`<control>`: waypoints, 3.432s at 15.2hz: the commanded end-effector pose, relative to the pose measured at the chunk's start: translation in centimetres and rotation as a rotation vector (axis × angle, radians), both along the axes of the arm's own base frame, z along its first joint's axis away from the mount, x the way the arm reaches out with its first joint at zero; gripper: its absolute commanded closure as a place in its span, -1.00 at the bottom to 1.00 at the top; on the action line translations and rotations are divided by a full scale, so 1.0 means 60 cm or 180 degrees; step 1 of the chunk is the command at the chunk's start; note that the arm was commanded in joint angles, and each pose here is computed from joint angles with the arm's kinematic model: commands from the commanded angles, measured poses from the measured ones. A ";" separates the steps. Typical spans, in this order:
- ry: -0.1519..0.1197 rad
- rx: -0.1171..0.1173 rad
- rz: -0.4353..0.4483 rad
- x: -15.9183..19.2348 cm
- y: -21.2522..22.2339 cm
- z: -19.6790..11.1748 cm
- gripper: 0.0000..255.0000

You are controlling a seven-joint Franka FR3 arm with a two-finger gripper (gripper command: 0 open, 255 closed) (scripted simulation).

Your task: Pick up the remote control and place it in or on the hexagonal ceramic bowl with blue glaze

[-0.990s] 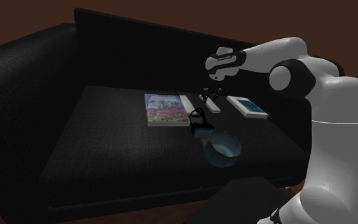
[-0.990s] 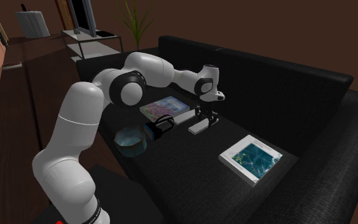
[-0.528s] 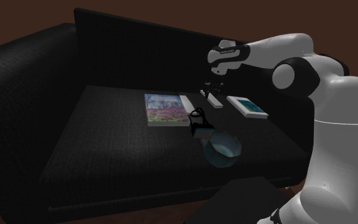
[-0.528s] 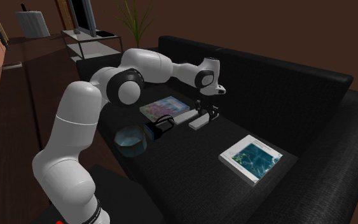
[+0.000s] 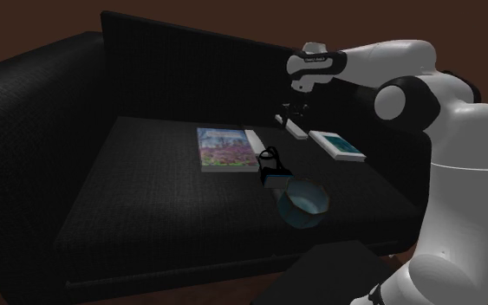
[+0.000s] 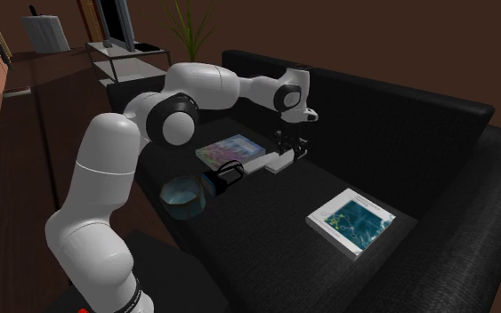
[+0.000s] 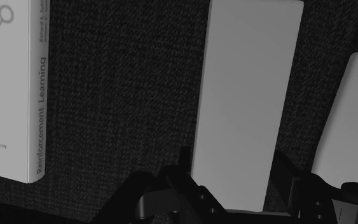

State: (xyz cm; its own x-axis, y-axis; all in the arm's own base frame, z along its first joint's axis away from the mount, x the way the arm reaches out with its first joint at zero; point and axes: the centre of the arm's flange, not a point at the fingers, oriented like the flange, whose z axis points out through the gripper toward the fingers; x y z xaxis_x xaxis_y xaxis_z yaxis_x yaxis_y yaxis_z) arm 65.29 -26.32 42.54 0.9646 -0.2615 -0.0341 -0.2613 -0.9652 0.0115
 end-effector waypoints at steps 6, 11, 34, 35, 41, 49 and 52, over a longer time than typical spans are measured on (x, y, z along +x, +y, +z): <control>0.0000 0.0000 0.0000 0.000 0.001 0.061 1.00; 0.0000 0.0000 0.0000 0.000 0.001 0.105 1.00; 0.0000 0.0000 0.0000 -0.312 0.279 0.143 1.00; 0.0000 0.0000 0.0000 -0.328 0.293 0.143 1.00; 0.0000 0.0000 0.0000 -0.427 0.381 0.145 1.00; 0.0000 0.0000 0.0000 -0.516 0.460 0.129 1.00; 0.0000 0.0000 0.0000 -0.516 0.460 0.102 1.00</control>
State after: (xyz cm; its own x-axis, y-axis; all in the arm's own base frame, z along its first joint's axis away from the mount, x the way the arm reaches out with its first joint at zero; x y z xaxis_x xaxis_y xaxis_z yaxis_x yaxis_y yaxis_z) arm 34.35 1.33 49.16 0.9646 -0.2615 -0.0347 -0.2612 -0.9652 0.0119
